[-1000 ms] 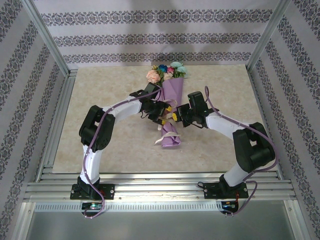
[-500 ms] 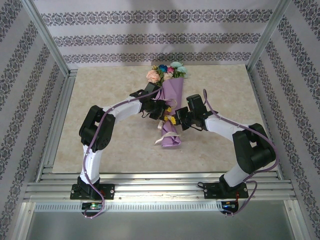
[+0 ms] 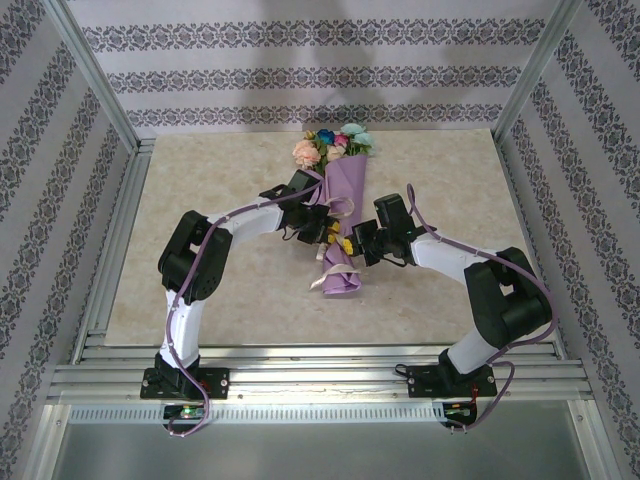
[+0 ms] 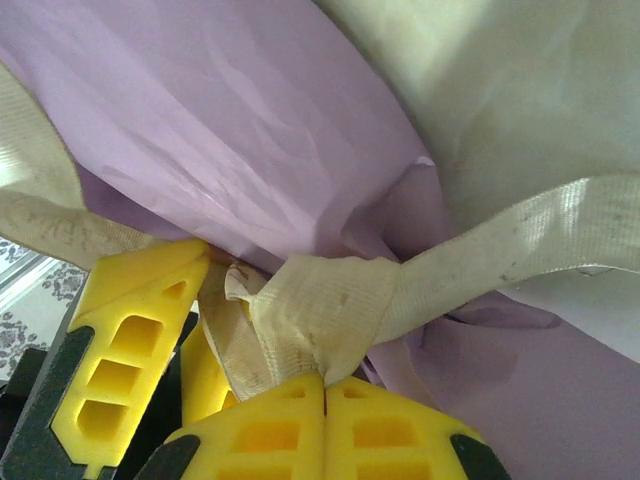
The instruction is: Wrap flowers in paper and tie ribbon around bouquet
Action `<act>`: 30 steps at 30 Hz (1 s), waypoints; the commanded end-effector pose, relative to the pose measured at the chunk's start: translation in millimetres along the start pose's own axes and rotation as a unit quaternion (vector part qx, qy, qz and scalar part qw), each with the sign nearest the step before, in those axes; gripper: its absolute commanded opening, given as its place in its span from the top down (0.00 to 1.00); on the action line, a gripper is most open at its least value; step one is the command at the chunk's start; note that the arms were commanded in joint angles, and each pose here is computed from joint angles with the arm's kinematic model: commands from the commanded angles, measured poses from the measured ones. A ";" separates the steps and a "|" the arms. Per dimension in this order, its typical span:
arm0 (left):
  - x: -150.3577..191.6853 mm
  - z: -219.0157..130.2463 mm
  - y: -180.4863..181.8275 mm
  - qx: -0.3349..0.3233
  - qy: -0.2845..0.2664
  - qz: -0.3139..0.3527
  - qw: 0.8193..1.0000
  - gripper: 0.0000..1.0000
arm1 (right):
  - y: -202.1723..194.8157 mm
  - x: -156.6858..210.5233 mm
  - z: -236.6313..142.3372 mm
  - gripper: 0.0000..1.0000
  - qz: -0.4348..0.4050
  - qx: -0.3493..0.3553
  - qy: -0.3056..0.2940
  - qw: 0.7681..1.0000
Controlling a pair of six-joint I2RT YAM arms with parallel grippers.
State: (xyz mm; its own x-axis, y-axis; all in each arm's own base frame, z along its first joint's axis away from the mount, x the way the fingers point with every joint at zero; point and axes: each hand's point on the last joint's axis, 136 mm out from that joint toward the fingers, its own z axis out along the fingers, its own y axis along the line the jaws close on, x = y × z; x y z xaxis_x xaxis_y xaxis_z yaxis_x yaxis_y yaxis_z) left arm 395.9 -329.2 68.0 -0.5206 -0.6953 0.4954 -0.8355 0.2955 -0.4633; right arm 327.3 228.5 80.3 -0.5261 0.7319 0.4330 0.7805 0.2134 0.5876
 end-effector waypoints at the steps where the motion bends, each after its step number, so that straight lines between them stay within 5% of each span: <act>1: -5.0 -5.8 -12.6 0.030 -0.017 -0.014 0.999 0.77 | -1.7 10.7 -0.9 1.00 0.002 -0.003 0.019 1.000; 11: 2.6 -5.0 -21.1 0.048 -0.010 0.009 0.999 0.71 | 1.7 12.1 -0.1 1.00 0.005 -0.013 0.024 1.000; 23: 10.0 -4.9 -27.6 0.091 0.007 0.034 0.995 0.81 | -15.4 7.1 13.6 1.00 0.014 0.011 0.039 0.999; 30: 12.3 -10.2 -29.4 0.114 0.007 0.044 0.992 0.96 | -17.7 4.2 16.3 1.00 0.015 0.016 0.041 0.999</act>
State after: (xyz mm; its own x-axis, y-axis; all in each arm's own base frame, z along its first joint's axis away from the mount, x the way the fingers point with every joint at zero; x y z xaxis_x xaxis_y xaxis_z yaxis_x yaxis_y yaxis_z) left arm 404.8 -334.8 69.2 -0.5663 -0.6721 0.4771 -0.7748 0.2367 -0.5862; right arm 323.8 237.4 70.5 -0.5321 0.6921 0.4878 0.7905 0.1997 0.5790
